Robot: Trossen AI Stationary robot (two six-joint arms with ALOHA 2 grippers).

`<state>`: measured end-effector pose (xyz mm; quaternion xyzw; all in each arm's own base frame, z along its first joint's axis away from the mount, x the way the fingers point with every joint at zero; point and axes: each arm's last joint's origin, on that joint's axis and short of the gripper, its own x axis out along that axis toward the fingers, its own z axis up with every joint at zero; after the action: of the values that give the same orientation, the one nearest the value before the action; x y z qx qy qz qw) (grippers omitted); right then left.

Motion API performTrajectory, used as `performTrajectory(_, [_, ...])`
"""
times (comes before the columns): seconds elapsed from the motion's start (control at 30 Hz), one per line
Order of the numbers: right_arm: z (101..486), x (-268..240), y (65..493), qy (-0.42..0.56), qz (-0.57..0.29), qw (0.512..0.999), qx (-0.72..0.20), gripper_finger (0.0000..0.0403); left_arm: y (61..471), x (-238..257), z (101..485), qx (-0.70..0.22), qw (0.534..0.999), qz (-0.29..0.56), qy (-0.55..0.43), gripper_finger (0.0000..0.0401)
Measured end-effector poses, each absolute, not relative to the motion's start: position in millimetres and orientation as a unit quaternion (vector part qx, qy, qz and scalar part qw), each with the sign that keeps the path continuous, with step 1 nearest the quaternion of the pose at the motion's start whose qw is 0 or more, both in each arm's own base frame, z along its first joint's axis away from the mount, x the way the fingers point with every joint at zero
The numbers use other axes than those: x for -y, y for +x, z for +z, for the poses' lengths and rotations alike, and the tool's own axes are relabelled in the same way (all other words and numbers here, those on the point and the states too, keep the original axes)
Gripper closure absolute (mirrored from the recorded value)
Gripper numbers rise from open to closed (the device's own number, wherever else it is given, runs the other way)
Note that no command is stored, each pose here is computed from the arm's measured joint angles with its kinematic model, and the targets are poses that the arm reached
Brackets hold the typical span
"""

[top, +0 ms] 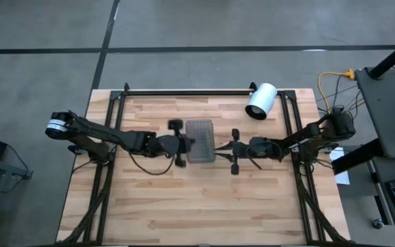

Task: Pick & place school supplies into a supply box
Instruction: Return to Home Position

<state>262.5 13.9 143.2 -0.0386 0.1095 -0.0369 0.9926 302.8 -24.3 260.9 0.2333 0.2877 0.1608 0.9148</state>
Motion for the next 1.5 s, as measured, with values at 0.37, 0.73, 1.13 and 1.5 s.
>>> performTrajectory(0.37, [140.5, -15.8, 260.1, -0.046, -0.010, 0.992, -0.121, 0.0335, 308.3, 34.9, 265.6, -0.241, 0.945, -0.016, 0.223, 0.0401])
performTrajectory(0.73, [142.6, -15.6, 260.3, -0.119, -0.004, 0.986, -0.117, 0.0335, 297.5, 38.5, 228.6, -0.231, 0.960, -0.072, 0.142, 0.0401])
performTrajectory(1.13, [157.6, -13.8, 250.2, -0.090, -0.011, 0.992, -0.087, 0.0335, 279.7, -10.7, 194.1, -0.154, 0.978, -0.112, 0.080, 0.0401])
performTrajectory(1.5, [166.4, -10.6, 208.6, -0.053, -0.014, 0.997, -0.045, 0.0335, 263.8, -23.5, 196.3, -0.148, 0.982, -0.089, 0.082, 0.0401])
